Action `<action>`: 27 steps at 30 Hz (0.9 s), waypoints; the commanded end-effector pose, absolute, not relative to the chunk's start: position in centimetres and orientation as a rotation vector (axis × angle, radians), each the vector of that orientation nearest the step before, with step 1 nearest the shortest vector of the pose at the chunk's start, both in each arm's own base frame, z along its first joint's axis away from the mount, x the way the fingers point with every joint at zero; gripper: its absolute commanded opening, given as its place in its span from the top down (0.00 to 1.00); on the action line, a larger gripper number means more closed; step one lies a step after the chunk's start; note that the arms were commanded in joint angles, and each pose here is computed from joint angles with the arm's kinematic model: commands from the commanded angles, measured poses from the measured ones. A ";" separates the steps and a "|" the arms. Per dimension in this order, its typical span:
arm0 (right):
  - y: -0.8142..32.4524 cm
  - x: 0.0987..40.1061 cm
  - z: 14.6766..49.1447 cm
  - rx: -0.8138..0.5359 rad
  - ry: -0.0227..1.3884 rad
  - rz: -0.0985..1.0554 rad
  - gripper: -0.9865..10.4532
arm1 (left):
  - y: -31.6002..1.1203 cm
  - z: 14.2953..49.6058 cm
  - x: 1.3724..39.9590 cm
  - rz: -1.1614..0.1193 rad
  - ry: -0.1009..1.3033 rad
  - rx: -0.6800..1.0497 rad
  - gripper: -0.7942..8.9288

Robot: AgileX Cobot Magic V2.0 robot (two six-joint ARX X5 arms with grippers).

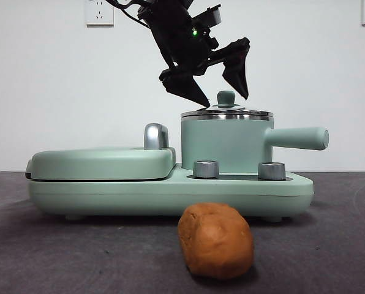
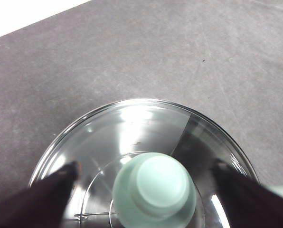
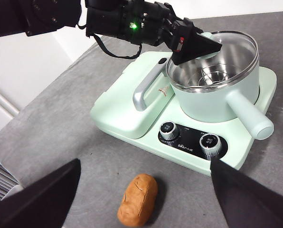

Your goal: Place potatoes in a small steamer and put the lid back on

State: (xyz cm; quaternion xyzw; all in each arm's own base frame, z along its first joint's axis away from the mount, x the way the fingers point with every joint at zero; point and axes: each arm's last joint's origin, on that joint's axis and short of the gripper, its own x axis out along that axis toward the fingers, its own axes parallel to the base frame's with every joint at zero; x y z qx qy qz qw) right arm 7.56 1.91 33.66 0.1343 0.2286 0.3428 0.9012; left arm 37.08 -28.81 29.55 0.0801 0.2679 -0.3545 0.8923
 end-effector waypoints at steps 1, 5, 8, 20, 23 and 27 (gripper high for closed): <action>1.9 7.5 34.2 0.277 0.454 0.714 0.53 | -29.3 29.7 37.5 -0.739 0.532 0.168 0.60; 1.9 7.5 34.2 0.277 0.454 0.714 0.53 | -29.3 29.6 37.5 -0.739 0.532 0.169 0.61; 1.9 7.5 34.2 0.277 0.454 0.714 0.53 | -29.3 29.6 37.5 -0.738 0.531 0.168 0.61; 1.9 7.5 34.2 0.277 0.454 0.714 0.53 | -29.4 29.5 37.5 -0.741 0.539 0.170 0.61; 1.9 7.5 34.2 0.277 0.454 0.714 0.53 | -29.4 29.5 37.4 -0.740 0.541 0.169 0.61; 1.9 7.5 34.2 0.277 0.454 0.714 0.53 | -29.5 29.4 37.4 -0.742 0.544 0.168 0.61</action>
